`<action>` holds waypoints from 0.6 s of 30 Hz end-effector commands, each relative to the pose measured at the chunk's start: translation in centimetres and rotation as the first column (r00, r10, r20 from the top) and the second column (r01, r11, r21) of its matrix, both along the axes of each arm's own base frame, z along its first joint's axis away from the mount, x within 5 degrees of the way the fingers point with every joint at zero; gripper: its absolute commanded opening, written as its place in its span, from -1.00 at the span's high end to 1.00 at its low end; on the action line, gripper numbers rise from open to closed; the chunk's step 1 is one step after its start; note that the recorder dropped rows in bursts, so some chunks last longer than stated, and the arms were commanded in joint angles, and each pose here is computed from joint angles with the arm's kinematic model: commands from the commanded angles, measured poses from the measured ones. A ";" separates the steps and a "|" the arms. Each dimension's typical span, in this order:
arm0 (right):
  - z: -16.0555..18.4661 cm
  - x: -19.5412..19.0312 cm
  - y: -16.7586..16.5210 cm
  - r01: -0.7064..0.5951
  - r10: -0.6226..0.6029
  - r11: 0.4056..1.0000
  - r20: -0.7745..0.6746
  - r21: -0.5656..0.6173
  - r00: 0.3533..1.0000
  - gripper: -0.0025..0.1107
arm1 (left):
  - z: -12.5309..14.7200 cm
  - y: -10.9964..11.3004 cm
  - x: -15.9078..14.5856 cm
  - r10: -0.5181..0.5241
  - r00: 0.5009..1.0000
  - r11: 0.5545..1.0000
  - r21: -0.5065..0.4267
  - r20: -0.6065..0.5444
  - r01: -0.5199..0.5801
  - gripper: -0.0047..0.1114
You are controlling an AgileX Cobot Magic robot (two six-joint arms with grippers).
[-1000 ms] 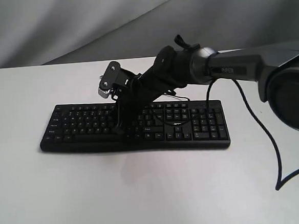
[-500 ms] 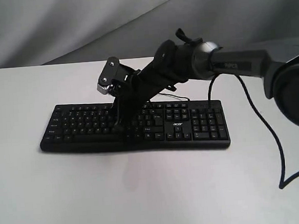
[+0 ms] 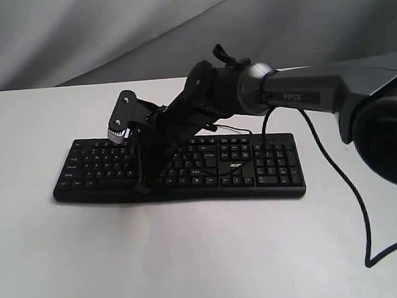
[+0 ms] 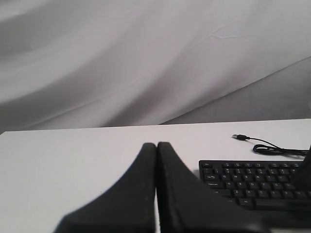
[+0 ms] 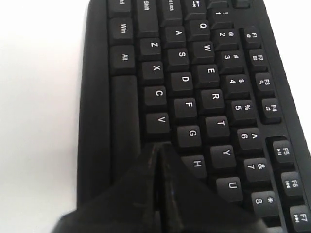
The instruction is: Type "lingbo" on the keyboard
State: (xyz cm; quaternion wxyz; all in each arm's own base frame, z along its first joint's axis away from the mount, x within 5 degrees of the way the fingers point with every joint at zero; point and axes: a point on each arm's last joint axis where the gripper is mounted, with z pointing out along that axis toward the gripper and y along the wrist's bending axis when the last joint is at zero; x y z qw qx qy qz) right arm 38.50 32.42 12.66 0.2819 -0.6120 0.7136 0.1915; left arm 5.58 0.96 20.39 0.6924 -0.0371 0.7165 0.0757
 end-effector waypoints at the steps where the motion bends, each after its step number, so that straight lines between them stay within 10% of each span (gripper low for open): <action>1: -0.2 0.1 0.1 0.002 -0.002 1.000 0.008 -0.005 1.000 0.96 | -0.1 0.0 0.0 -0.008 1.000 1.000 0.000 0.009 0.008 0.91; 18: -0.7 0.5 0.0 0.022 -0.022 1.000 0.030 -0.008 0.999 0.96 | -0.1 0.0 0.0 -0.008 1.000 1.000 0.000 0.009 0.008 0.91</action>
